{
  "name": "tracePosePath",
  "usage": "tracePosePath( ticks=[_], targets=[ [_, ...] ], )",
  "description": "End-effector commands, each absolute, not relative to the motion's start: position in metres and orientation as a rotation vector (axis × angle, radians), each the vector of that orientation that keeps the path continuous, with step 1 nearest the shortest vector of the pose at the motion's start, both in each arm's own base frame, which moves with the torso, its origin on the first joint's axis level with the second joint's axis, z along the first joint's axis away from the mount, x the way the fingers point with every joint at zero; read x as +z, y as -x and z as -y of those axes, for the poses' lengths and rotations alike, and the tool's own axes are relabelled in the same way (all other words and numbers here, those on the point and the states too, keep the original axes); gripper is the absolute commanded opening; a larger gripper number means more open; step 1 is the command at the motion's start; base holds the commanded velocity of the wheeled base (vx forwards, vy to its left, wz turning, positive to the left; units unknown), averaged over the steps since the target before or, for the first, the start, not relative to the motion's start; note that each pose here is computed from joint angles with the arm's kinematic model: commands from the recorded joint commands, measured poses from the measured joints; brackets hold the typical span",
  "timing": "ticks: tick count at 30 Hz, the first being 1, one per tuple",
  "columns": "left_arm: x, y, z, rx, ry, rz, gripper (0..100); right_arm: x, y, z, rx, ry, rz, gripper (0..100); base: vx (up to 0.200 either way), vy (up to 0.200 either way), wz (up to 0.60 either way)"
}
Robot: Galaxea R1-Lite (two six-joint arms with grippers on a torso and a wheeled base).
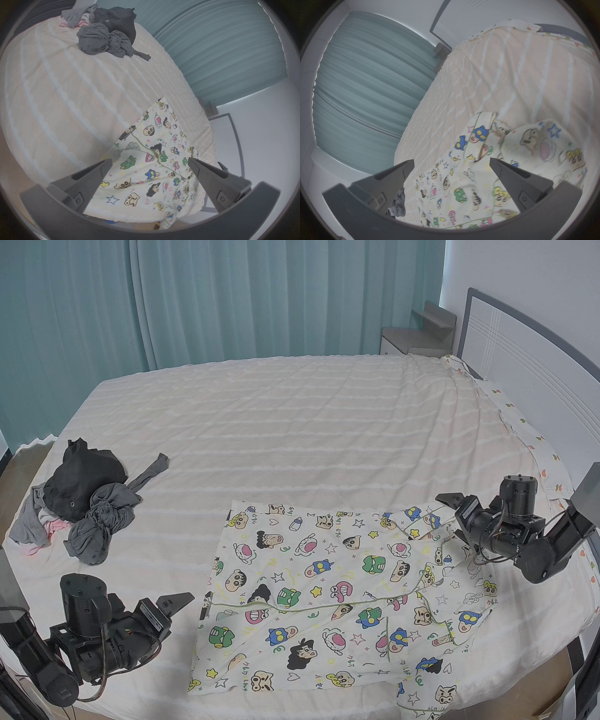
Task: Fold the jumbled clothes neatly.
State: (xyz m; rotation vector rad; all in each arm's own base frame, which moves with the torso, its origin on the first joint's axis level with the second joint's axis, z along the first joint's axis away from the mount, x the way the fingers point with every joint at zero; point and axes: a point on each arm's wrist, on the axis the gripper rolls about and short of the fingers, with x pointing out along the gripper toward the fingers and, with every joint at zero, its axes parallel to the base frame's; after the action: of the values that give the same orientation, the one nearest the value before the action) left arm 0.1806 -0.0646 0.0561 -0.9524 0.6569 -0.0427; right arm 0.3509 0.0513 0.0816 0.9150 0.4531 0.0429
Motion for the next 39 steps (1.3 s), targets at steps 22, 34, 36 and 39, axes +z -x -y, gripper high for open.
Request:
tracePosePath(
  ticks=[22, 34, 36, 39],
  targets=[
    [0.065, -0.177, 0.058, -0.101, 1.027, -0.658, 100, 0.053, -0.375, -0.084, 0.015, -0.995, -0.531, 100, 0.055, 0.0, 0.0],
    [0.06, -0.178, 0.059, -0.088, 1.021, -0.68, 100, 0.024, -0.383, -0.086, -0.044, -0.978, -0.567, 100, 0.0, 0.0, 0.0],
    [0.06, -0.178, 0.059, -0.088, 1.021, -0.68, 100, 0.021, -0.385, -0.087, -0.046, -0.977, -0.569, 100, 0.0, 0.0, 0.0],
    [0.06, -0.178, 0.059, -0.089, 1.021, -0.682, 100, 0.017, -0.388, -0.088, -0.05, -0.976, -0.572, 100, 0.0, 0.0, 0.0]
  ],
)
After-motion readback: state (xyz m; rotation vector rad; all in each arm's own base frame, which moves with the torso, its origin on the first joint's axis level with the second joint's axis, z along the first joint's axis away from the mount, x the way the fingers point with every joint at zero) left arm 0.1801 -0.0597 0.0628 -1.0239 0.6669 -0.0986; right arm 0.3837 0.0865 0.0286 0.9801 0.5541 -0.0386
